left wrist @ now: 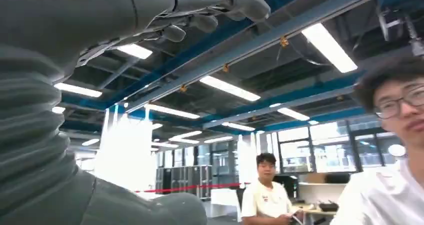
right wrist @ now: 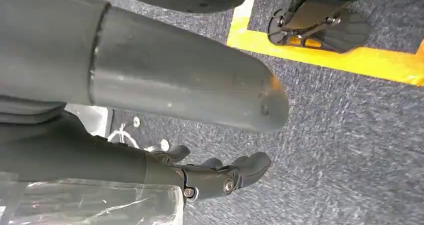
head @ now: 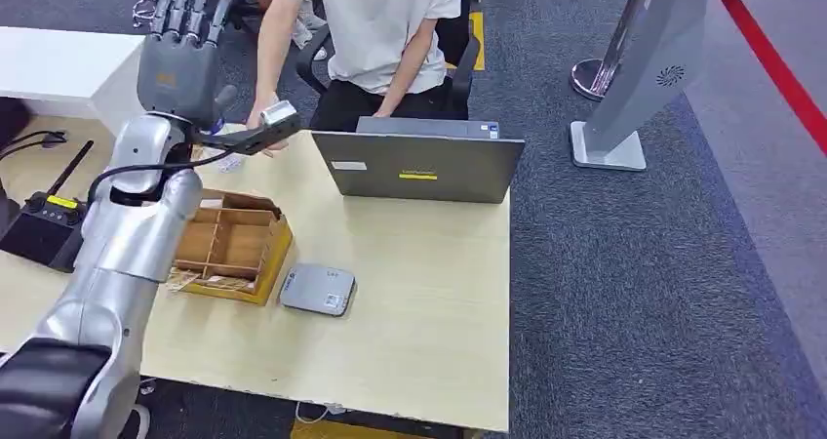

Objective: Pass the card to the sensor for recognition and then transmit it.

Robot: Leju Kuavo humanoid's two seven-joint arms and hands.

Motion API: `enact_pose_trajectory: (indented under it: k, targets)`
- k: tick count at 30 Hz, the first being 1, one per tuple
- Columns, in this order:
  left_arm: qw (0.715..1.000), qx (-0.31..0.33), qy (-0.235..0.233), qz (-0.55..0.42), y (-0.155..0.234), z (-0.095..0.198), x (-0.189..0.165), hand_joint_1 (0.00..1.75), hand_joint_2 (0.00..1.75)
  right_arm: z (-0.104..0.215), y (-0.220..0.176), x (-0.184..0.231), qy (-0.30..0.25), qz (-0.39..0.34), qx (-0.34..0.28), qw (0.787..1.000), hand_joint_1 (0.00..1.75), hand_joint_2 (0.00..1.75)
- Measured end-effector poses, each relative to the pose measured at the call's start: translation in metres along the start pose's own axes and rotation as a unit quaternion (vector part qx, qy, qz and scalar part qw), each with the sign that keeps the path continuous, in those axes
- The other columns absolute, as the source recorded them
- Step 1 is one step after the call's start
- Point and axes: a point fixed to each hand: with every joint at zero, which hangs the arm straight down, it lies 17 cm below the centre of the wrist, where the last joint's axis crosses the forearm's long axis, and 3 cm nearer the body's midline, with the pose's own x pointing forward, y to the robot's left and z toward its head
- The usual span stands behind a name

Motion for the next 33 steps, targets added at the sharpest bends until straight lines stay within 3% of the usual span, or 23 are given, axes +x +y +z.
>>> enact_pose_trajectory:
  k: [8, 11, 15, 18, 23, 28, 33]
  targets:
    - [0.992, 0.047, -0.11, -0.043, 0.035, 0.086, 0.069, 0.0, 1.75, 0.0, -0.002, -0.013, 0.02, -0.044, -0.006, 0.999, 0.0, 0.0]
    - [0.983, 0.069, -0.156, -0.06, 0.042, 0.133, 0.098, 0.0, 1.75, 0.0, -0.003, -0.014, 0.024, -0.064, -0.01, 0.998, 0.0, 0.0]
    - [0.976, 0.054, -0.2, -0.061, 0.031, 0.196, 0.127, 0.0, 1.75, -0.001, -0.005, -0.017, 0.029, -0.084, -0.014, 0.996, 0.0, 0.0]
    - [0.974, 0.028, -0.217, -0.054, 0.022, 0.227, 0.135, 0.0, 1.75, -0.001, -0.005, -0.018, 0.032, -0.095, -0.014, 0.995, 0.0, 0.0]
    - [0.972, 0.001, -0.231, -0.05, 0.014, 0.249, 0.139, 0.0, 1.75, -0.001, -0.005, -0.019, 0.034, -0.104, -0.015, 0.994, 0.0, 0.0]
    - [0.967, -0.106, -0.224, -0.05, -0.025, 0.271, 0.122, 0.0, 1.75, -0.001, -0.005, -0.022, 0.041, -0.112, -0.015, 0.993, 0.0, 0.0]
    - [0.967, -0.153, -0.198, -0.051, -0.046, 0.267, 0.102, 0.0, 1.75, -0.001, -0.005, -0.022, 0.042, -0.112, -0.015, 0.993, 0.0, 0.0]
